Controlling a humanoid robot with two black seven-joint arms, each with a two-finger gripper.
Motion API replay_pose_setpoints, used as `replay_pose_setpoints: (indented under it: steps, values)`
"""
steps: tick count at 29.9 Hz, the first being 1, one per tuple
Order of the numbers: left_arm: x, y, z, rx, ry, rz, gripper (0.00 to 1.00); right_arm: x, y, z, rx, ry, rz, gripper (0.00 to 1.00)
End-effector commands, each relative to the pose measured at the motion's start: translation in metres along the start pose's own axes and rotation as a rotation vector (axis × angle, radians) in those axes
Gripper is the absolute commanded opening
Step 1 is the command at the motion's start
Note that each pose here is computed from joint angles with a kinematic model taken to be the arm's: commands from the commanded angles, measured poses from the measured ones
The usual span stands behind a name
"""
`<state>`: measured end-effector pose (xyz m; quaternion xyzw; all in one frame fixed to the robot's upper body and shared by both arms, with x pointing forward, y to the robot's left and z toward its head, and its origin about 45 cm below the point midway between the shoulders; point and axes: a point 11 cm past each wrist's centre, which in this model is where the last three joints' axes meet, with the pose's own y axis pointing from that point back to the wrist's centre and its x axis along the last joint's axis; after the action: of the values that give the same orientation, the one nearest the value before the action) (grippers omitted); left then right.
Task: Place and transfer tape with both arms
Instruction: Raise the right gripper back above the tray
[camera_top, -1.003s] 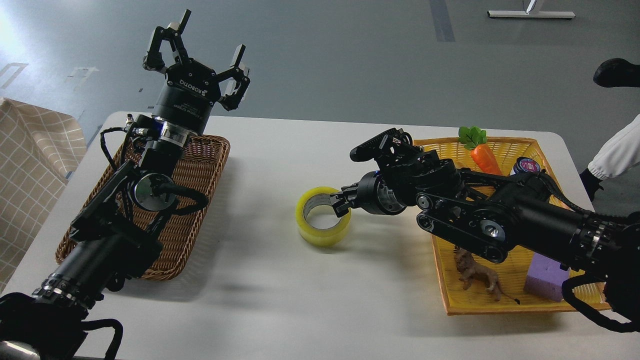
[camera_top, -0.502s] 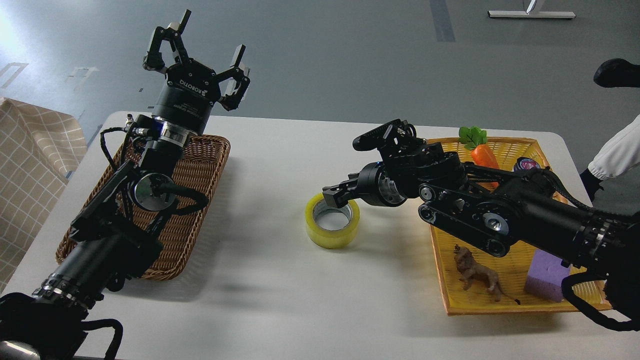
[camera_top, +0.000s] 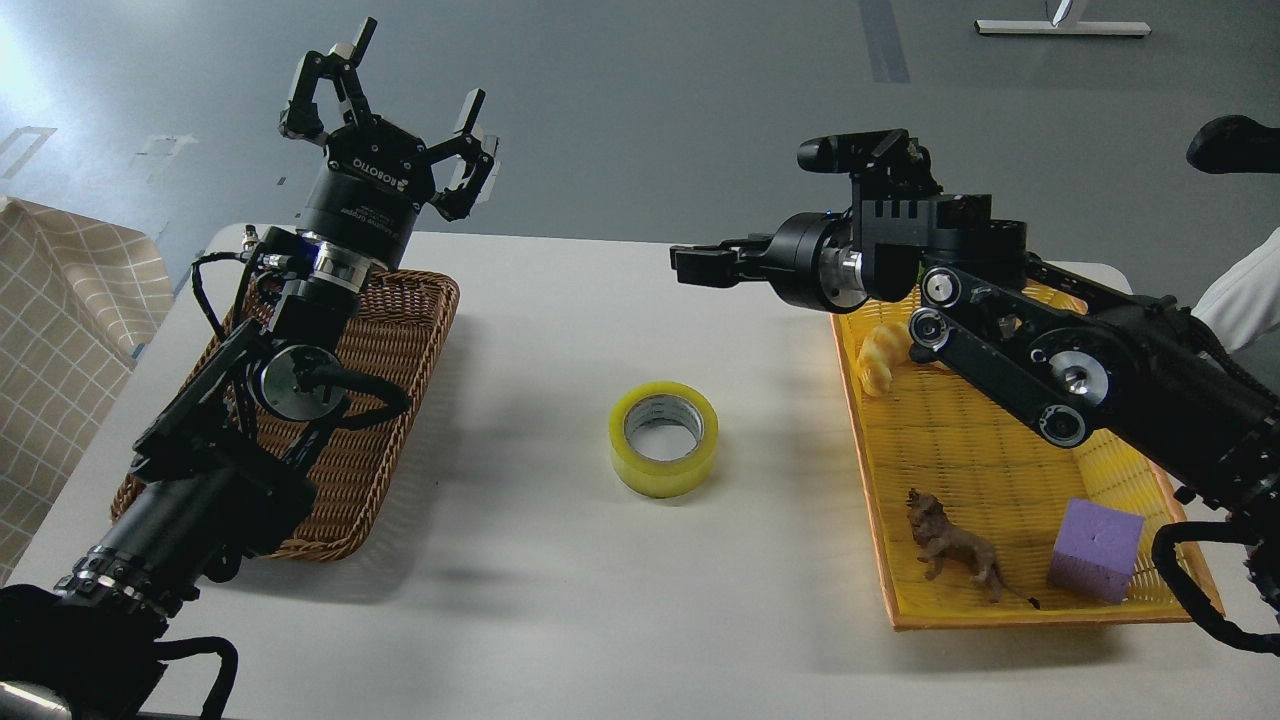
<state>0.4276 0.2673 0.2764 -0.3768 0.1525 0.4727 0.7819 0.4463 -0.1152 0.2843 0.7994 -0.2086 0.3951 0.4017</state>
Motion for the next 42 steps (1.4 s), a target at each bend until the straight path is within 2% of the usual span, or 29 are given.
replay_pose_setpoints:
  steps: [1,6,7,10,12,16,18,23,25,29,34,36,42]
  values:
    - [0.000,0.000,0.003,0.000,-0.009,-0.003,0.98,0.038,0.035,0.010,0.055,-0.109,0.156,0.98]
    - [-0.001,-0.001,0.000,0.005,-0.009,-0.007,0.98,0.060,0.079,0.054,0.120,-0.430,0.364,0.98]
    - [-0.001,-0.001,0.000,0.005,-0.009,-0.007,0.98,0.060,0.080,0.054,0.120,-0.431,0.364,0.98]
    - [-0.002,-0.001,0.000,0.005,-0.009,-0.010,0.98,0.058,0.103,0.086,0.196,-0.695,0.482,0.98]
    - [-0.004,-0.003,0.000,0.006,-0.008,-0.015,0.98,0.053,0.111,0.095,0.309,-0.898,0.543,0.98]
    - [-0.007,-0.005,0.000,0.007,-0.009,-0.025,0.98,0.057,0.120,0.094,0.461,-1.069,0.570,0.98]
    - [-0.008,-0.006,0.000,0.009,-0.013,-0.030,0.98,0.062,0.129,0.093,0.589,-1.194,0.588,0.98]
    - [-0.009,-0.007,0.000,0.024,-0.053,-0.047,0.98,0.071,0.151,0.103,0.792,-1.399,0.665,0.98]
    - [-0.008,-0.006,0.002,0.028,-0.068,-0.048,0.98,0.070,0.148,0.103,0.847,-1.493,0.700,0.98]
    - [-0.006,-0.005,0.006,0.048,-0.115,-0.058,0.98,0.046,0.129,0.098,0.876,-1.605,0.680,0.98]
    - [-0.010,-0.007,0.011,0.086,-0.226,-0.104,0.98,0.028,0.126,0.100,0.903,-1.654,0.650,0.98]
    - [-0.022,-0.008,0.018,0.119,-0.329,-0.174,0.98,0.025,0.128,0.100,0.968,-1.700,0.631,0.98]
    - [-0.058,-0.010,0.026,0.188,-0.572,-0.362,0.98,0.019,0.129,0.103,0.974,-1.722,0.637,0.99]
